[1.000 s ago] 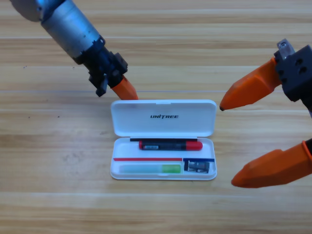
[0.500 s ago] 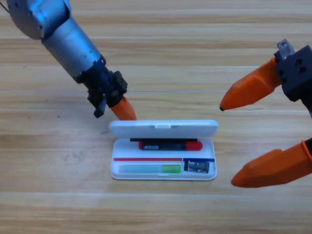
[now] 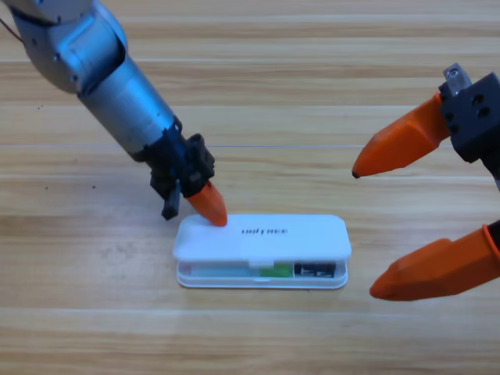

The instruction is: Clean up eraser and pencils

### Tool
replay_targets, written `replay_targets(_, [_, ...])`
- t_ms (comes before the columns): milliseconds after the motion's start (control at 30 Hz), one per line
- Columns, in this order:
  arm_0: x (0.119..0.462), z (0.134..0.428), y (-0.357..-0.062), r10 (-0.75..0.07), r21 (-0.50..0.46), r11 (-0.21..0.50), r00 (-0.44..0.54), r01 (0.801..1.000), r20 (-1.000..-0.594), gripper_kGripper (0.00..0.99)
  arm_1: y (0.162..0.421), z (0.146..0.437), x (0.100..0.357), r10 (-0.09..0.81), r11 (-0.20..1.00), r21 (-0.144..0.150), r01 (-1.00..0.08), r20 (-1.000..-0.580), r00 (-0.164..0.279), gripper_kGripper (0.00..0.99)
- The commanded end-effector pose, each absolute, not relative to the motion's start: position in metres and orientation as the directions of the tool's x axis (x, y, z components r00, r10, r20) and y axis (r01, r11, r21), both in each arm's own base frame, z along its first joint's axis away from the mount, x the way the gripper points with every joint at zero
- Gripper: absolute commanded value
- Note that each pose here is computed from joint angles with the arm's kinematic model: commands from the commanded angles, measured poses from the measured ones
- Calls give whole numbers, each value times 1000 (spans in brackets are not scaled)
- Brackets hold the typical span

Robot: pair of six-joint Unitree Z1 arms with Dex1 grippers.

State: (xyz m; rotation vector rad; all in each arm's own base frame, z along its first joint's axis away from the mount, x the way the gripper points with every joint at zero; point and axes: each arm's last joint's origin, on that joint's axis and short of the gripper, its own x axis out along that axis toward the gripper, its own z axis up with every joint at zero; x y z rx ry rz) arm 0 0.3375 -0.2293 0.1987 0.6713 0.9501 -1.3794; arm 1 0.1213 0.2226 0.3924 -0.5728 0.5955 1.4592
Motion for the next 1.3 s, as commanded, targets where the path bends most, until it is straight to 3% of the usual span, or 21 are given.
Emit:
replay_targets(33, [317, 173, -238, -450, -135, 96, -78, 986, -890, 0, 235, 374, 128, 700, 27, 46, -999, -714, -14, 990])
replay_targets(700, [276, 128, -255, -353, -87, 61, -61, 994, -934, 0, 236, 373, 129, 697, 30, 51, -998, -717, -16, 990])
replay_targets(1067, [257, 130, -248, -333, -84, 38, -66, 996, -940, 0, 236, 373, 129, 695, 30, 50, -998, -719, -15, 990])
replay_targets(1300, [249, 158, -240, -348, -47, 34, -32, 998, -937, 0, 236, 373, 129, 695, 32, 50, -998, -719, -14, 990])
